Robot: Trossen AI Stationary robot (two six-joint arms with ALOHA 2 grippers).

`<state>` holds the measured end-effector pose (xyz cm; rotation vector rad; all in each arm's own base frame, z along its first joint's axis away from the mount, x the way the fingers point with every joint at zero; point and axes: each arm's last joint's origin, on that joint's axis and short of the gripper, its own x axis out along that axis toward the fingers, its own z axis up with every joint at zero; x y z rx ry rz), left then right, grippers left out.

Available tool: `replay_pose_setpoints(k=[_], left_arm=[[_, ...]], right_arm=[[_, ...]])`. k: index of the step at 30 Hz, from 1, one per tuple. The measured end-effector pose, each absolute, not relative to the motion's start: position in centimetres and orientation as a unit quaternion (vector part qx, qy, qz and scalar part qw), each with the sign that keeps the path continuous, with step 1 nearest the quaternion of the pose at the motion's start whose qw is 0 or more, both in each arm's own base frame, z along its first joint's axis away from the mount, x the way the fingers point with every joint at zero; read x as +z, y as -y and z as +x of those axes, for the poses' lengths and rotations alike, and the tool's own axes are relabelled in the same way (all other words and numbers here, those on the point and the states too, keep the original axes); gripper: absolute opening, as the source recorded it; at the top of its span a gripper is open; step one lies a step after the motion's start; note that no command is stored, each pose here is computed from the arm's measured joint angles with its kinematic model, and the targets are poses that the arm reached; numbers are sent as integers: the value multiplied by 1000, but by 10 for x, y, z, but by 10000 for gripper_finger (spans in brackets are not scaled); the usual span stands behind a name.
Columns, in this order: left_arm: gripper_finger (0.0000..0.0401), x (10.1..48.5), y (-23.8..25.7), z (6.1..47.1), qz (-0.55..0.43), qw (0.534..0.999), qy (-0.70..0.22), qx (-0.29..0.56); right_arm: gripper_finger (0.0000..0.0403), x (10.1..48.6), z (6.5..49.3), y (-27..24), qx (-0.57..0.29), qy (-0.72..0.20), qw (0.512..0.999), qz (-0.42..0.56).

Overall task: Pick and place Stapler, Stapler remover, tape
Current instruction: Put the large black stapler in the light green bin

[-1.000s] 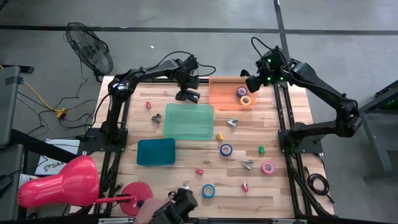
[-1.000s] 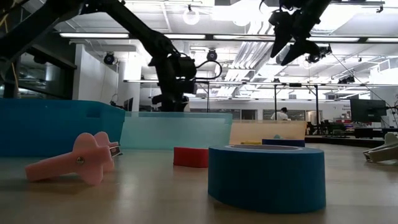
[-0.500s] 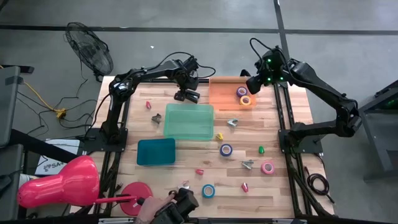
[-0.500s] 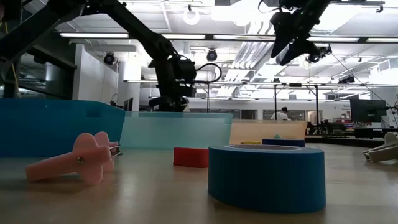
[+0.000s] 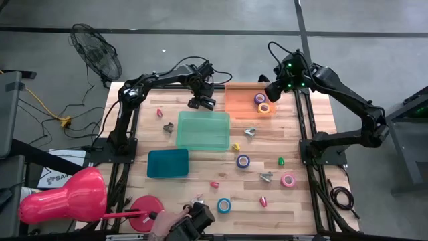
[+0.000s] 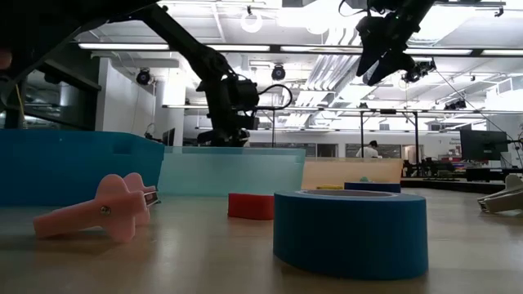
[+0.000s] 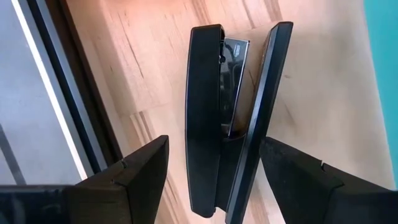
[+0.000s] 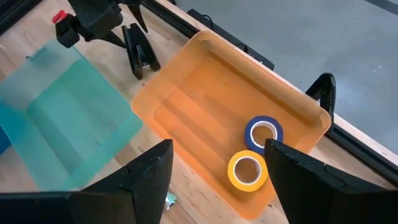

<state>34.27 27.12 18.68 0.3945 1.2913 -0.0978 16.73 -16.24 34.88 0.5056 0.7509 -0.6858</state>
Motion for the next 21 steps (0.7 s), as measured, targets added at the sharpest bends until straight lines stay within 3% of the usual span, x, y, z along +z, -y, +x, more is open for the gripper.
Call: replay_pose_setpoints(k=[11, 21], left_arm=[[252, 183, -268, 338, 156, 758, -632, -50], [252, 171, -270, 344, 147, 766, -622, -62]], right_arm=[[245, 349, 167, 162, -324, -357, 844, 236], [245, 349, 167, 163, -324, -358, 844, 232]])
